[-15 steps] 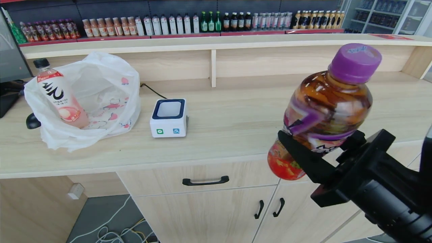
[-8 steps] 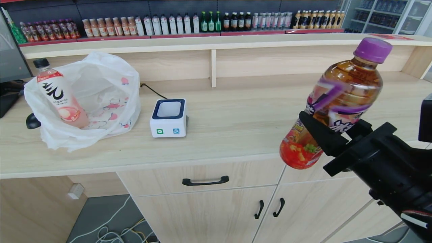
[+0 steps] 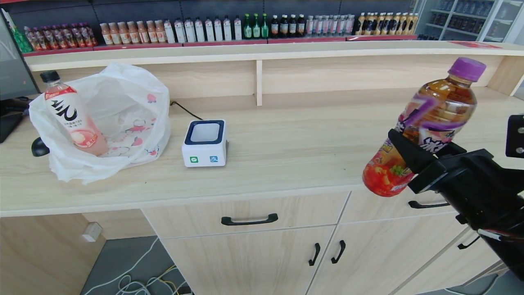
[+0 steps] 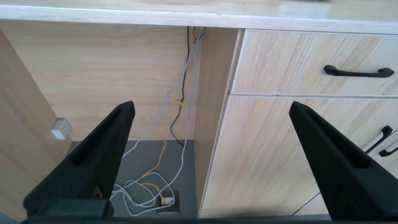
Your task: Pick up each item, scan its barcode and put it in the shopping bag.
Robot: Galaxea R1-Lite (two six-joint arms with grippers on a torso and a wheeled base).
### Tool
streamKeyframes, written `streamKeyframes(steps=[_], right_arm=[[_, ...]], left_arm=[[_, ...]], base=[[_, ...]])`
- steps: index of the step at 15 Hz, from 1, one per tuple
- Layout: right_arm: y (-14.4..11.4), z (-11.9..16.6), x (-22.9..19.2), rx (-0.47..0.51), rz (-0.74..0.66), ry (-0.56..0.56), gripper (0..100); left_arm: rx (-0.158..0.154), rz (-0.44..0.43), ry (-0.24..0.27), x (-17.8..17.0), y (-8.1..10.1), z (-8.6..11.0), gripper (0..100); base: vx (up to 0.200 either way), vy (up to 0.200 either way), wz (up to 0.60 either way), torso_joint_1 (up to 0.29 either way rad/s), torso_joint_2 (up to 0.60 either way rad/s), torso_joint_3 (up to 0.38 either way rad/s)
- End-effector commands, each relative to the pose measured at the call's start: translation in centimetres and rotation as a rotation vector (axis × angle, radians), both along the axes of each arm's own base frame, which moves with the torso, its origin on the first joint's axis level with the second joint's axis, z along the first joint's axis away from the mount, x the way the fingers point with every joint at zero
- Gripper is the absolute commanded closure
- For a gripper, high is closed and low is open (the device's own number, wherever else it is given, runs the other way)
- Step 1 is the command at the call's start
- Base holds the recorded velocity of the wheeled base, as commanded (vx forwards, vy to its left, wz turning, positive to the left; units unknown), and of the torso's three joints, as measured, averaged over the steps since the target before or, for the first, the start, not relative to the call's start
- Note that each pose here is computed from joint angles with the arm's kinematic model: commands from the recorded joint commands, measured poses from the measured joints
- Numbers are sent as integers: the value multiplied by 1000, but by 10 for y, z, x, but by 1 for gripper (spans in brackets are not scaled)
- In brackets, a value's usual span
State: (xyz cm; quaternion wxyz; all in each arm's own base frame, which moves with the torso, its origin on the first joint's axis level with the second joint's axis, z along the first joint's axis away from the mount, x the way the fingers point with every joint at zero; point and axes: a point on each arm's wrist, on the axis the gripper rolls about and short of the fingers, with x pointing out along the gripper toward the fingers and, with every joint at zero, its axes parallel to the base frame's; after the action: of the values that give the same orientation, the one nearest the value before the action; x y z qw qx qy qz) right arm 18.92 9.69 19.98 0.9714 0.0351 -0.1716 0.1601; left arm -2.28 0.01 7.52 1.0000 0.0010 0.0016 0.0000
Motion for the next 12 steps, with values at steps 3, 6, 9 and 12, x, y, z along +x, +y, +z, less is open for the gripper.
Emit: streamKeyframes(steps=[3, 6, 9, 12], right_arm=[[-1, -2, 1, -3, -5, 4, 100], [-1, 1, -1, 1, 1, -6, 100], [-1, 1, -1, 1, 1, -6, 100], [-3, 4, -4, 9, 1, -21, 100]], left_arm=[[0, 0, 0, 0, 0, 0, 0], [-2, 0, 0, 0, 0, 0, 0], [-2, 0, 0, 0, 0, 0, 0], [-3, 0, 0, 0, 0, 0, 0]], base=[[0, 200, 0, -6, 2, 9], [0, 200, 0, 6, 6, -1], [0, 200, 0, 4, 4, 5], [0, 200, 0, -1, 1, 4]])
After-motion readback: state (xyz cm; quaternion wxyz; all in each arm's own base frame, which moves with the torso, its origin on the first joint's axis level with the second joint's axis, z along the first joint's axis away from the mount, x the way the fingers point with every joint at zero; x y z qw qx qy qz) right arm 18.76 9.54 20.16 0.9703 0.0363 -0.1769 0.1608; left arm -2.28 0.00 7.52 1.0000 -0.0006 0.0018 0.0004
